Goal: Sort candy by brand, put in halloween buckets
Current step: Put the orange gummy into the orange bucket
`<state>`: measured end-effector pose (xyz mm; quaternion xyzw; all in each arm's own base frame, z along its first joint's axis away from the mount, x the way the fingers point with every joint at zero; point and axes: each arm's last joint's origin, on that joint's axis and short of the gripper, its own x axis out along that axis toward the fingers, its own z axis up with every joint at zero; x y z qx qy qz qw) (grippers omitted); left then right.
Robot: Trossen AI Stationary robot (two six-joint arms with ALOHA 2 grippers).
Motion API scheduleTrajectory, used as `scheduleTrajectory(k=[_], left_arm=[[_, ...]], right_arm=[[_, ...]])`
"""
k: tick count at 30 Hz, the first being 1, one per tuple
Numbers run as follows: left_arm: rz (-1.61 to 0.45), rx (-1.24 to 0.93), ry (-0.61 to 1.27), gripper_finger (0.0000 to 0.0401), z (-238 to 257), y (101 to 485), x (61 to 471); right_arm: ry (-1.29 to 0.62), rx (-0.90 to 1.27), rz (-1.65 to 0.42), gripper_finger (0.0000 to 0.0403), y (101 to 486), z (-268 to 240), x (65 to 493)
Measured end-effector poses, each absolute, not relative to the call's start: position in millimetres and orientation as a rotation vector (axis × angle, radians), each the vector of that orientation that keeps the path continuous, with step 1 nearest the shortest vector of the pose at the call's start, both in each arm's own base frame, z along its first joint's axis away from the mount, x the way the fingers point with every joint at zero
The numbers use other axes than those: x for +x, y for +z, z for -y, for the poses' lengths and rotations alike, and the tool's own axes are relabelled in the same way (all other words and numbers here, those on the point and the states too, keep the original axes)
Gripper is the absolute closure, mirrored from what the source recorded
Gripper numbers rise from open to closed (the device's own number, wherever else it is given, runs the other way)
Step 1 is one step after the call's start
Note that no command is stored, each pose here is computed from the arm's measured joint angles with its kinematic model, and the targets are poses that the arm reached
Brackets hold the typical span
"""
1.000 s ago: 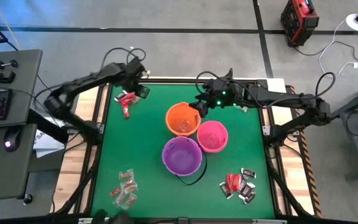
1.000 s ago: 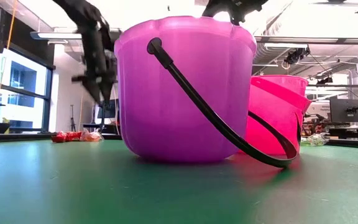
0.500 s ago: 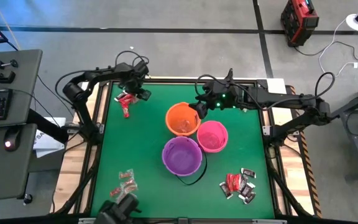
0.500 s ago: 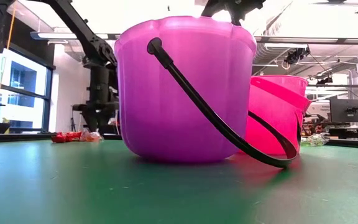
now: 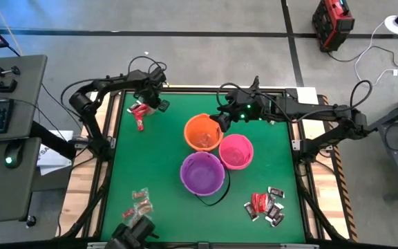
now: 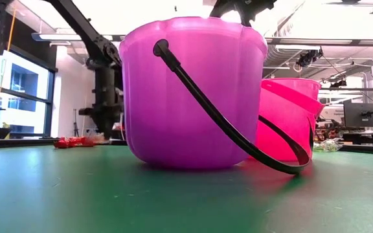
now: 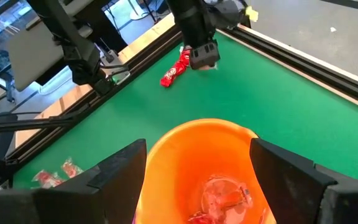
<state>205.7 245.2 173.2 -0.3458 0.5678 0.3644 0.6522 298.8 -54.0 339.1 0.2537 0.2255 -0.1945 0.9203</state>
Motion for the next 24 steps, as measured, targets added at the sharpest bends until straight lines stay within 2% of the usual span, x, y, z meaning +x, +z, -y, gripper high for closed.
scheduleTrajectory(k=[6,11,14,18,24], left_arm=[[-1.060,-0.699,0.764,0.0396,-209.3,236.5,215.6],[-0.775,-0.617,0.525,0.0398,-143.9,294.0,242.0],[-0.659,-0.573,0.365,0.0399,-98.6,316.0,257.9],[-0.571,-0.509,0.202,0.0394,-53.0,326.1,278.7],[-0.522,-0.439,0.297,0.0363,-39.3,309.0,309.6]], right_arm=[[-0.399,0.428,-0.467,0.0123,342.9,56.1,293.9],[-0.479,0.392,-0.409,0.0123,356.8,64.3,278.2],[-0.499,0.396,-0.394,0.0123,362.4,68.4,269.6],[-0.525,0.391,-0.424,0.0123,360.4,73.1,265.6],[-0.545,0.388,-0.465,0.0123,355.2,77.0,265.3]])
